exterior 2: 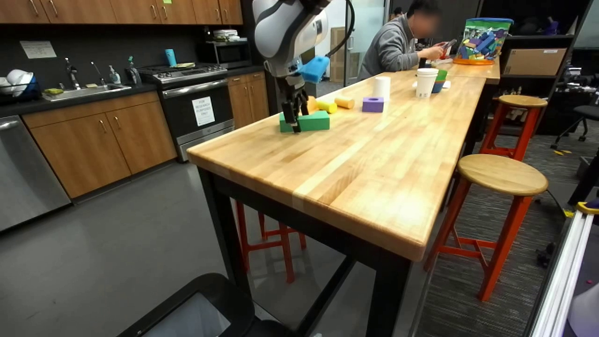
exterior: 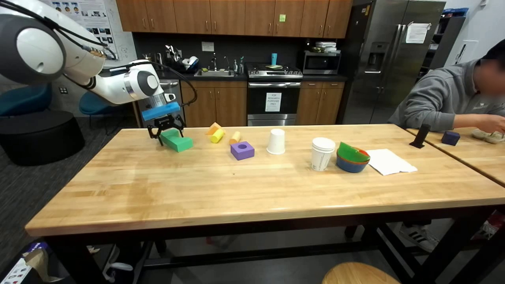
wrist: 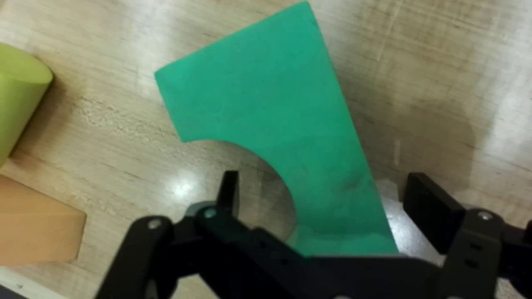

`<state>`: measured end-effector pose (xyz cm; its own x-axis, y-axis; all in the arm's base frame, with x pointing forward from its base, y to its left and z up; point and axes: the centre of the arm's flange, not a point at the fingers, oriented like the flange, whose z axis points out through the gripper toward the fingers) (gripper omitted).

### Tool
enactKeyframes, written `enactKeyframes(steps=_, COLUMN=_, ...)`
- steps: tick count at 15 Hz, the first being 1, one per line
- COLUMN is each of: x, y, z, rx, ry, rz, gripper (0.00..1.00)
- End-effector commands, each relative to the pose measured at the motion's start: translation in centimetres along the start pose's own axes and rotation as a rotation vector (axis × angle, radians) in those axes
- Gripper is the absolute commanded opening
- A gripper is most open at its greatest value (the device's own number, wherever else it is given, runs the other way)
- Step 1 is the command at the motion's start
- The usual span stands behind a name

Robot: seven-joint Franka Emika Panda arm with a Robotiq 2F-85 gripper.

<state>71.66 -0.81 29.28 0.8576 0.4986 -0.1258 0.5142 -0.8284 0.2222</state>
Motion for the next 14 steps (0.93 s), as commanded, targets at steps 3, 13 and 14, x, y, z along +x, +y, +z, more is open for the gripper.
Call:
enactKeyframes(steps=3, x=-0.51, y=-0.19, z=-1.24, rx=-0.016, ry=0.023, rz=0.012, gripper=1.0)
enactKeyframes(steps=13, x=-0.24, y=-0.22, z=-1.69, rx=-0.028, ry=0.028, rz=0.016, gripper=1.0)
enactKeyframes(steps=14, x=-0.21, y=-0.22, z=-1.71, rx=-0.029, ry=0.028, rz=0.017, gripper=1.0)
